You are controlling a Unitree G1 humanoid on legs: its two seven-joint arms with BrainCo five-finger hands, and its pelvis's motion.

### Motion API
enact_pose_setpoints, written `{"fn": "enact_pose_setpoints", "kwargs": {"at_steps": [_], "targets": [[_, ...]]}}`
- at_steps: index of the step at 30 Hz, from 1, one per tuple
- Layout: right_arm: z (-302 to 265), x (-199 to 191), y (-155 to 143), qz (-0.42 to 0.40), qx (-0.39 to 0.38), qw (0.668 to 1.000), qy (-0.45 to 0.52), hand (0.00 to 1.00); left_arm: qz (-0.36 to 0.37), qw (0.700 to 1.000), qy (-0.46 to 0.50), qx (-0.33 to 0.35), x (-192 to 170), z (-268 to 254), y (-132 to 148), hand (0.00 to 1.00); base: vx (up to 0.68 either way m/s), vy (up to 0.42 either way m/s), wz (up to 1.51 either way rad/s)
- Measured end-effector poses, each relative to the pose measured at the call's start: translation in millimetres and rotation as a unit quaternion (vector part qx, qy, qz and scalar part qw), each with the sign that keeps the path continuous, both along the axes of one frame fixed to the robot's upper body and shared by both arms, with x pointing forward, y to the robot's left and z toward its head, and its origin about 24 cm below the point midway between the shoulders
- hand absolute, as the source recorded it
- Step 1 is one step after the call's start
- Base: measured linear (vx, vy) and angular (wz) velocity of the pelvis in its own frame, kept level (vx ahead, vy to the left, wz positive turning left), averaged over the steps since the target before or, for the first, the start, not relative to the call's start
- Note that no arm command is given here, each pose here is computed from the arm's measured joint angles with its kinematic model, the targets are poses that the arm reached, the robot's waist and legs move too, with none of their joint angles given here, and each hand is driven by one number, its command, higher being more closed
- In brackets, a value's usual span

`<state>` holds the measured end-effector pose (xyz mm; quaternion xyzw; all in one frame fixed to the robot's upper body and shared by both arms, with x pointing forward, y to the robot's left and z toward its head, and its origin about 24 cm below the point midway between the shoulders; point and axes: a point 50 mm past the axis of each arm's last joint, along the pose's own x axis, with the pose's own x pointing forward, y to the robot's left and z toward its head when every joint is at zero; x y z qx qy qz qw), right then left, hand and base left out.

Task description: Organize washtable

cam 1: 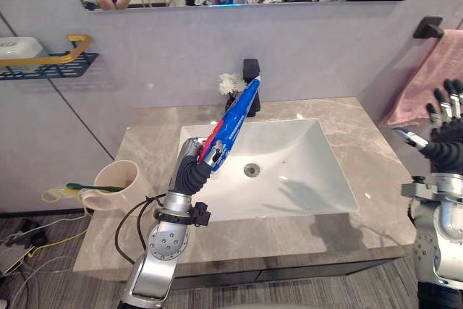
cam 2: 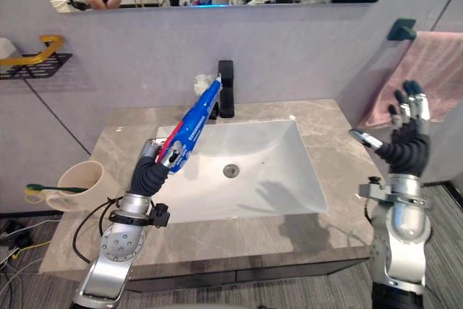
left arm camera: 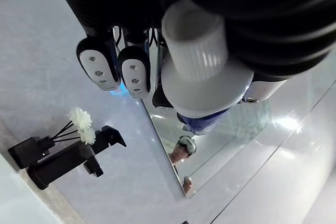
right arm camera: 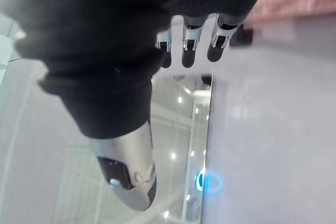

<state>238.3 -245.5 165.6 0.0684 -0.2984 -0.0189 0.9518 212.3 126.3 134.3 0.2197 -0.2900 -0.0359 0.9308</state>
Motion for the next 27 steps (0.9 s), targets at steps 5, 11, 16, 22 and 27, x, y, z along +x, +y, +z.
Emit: {"fn": "enact_pose_setpoints", "kwargs": {"at_steps": [5, 11, 16, 22, 27], "targets": [[1, 6, 35, 0.112, 0.038, 0.993, -0.013, 0.00, -0.008, 1.000, -0.020, -0.010, 2, 7, -7, 1.00, -0.01, 0.015, 0.13], [-9, 10, 74, 0.225, 0.126, 0.966, -0.003, 0.00, -0.002, 0.999, -0.026, -0.021, 2, 8, -8, 1.00, -0.02, 0.000, 0.04], [-18, 9, 108, 0.320, 0.221, 0.921, 0.012, 0.00, -0.011, 0.999, -0.033, -0.041, 2, 10, -17, 1.00, 0.00, 0.000, 0.00], [-22, 7, 127, 0.361, 0.262, 0.894, 0.024, 0.00, 0.005, 0.998, -0.032, -0.055, 3, 10, -17, 1.00, 0.00, 0.000, 0.00], [-24, 5, 144, 0.395, 0.302, 0.867, 0.035, 0.00, -0.005, 0.997, -0.031, -0.063, 2, 10, -25, 1.00, -0.01, -0.002, -0.01]]}}
